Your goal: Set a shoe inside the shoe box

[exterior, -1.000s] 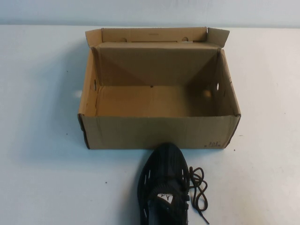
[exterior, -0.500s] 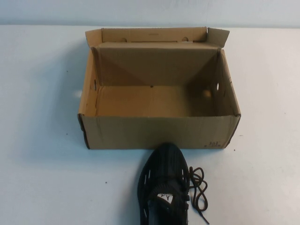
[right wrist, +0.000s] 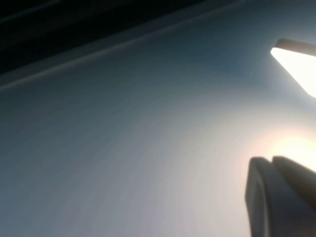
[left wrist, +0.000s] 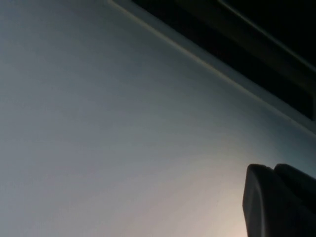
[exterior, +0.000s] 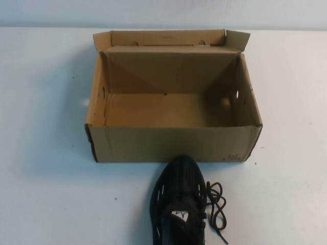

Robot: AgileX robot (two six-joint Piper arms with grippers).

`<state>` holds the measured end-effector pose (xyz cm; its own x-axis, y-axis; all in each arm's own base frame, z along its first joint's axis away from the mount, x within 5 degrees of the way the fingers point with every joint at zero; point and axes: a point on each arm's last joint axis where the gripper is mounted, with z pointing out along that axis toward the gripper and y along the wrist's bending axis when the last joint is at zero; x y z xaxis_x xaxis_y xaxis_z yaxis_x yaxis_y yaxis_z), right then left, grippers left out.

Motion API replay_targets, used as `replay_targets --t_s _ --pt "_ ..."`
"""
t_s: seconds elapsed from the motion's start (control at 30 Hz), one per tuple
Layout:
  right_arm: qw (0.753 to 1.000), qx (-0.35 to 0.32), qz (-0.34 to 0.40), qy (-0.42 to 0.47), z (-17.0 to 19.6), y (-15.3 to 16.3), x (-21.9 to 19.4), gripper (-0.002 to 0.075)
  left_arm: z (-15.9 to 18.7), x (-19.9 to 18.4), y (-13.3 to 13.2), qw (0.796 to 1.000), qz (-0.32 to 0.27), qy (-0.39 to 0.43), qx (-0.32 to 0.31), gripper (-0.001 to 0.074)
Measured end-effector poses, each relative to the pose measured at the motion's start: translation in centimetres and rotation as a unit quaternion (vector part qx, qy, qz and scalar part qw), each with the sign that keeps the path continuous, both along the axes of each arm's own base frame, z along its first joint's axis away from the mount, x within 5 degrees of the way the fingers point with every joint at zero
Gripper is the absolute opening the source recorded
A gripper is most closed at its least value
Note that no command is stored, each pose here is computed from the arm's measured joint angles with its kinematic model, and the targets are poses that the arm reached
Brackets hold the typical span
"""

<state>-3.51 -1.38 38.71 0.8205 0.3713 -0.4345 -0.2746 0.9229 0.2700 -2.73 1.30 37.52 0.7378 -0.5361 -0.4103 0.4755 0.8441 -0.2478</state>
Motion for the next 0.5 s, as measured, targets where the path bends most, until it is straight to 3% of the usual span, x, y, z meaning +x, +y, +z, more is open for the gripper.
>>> replay_targets --t_s 0.17,0.3,0.43,0.5 --pt "0.999 -0.012 0.017 0.032 3.5 0.3 -0.2 -0.0016 3.7 -1.9 0.1 0.999 0.003 0.021 0.024 -0.0002" --pt "0.991 -0.028 0.043 0.125 5.4 0.9 1.7 -0.0016 5.5 -0.3 -0.6 0.992 0.018 0.097 0.073 -0.0002" --pt "0.955 -0.050 0.085 0.279 5.5 1.8 4.9 -0.0016 5.4 2.8 -1.3 0.971 0.013 0.212 0.109 -0.0002" --pt "0.921 -0.061 0.111 0.368 4.6 2.4 6.7 -0.0016 4.4 4.7 -1.7 0.947 0.008 0.294 0.132 -0.0002"
